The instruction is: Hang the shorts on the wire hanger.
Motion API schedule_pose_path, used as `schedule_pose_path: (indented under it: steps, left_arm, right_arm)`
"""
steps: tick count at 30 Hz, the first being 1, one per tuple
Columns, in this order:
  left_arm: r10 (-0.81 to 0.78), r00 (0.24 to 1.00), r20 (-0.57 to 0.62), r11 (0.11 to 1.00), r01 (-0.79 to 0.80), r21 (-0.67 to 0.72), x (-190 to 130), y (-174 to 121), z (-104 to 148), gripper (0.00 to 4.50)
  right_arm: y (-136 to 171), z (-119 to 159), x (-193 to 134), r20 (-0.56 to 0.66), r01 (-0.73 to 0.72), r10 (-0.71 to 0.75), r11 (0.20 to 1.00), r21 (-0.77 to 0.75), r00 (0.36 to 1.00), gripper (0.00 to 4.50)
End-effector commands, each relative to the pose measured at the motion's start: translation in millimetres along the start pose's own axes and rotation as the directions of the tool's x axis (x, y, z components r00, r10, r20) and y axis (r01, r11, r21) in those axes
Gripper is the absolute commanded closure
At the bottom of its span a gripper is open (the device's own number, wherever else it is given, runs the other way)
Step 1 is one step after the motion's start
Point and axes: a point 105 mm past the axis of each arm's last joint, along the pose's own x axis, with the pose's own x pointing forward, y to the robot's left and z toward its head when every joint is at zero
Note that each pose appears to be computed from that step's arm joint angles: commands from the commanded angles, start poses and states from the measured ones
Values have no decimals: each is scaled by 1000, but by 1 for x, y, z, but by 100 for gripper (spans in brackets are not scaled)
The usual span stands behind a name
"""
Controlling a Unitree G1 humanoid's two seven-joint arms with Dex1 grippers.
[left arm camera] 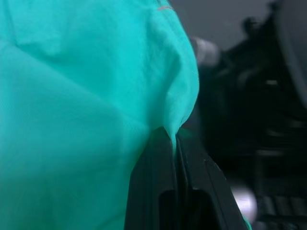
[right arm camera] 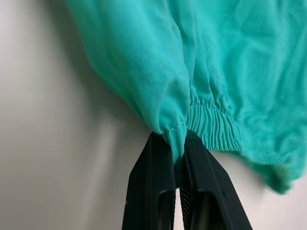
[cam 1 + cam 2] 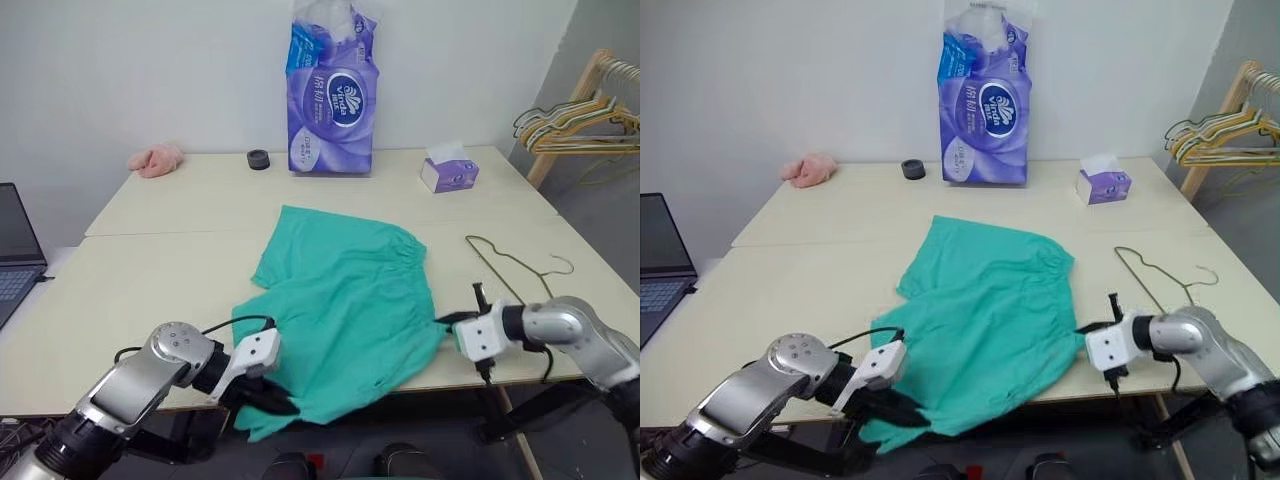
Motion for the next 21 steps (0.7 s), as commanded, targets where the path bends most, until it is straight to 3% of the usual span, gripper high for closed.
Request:
schedule_pose_path:
  steps: [1, 13, 16, 21]
  left_arm:
    - [-52, 999, -1, 998, 52, 20, 1, -9, 6, 450]
    - [-100, 995, 7, 995, 100, -21, 7, -16, 8, 450]
    - [-88, 996, 20, 995, 89, -36, 8, -15, 9, 389]
    - [-73, 997, 30, 997, 74, -34, 9, -12, 11, 242]
  right_arm:
    - [0, 8, -22, 2, -18, 18, 1000, 21, 1000, 449]
    - [21, 24, -23, 23, -178, 177, 983, 54, 984, 449]
    - [22, 24, -24, 16, -191, 191, 981, 26, 982, 372]
    - [17, 16, -35, -28, -197, 196, 980, -12, 980, 202]
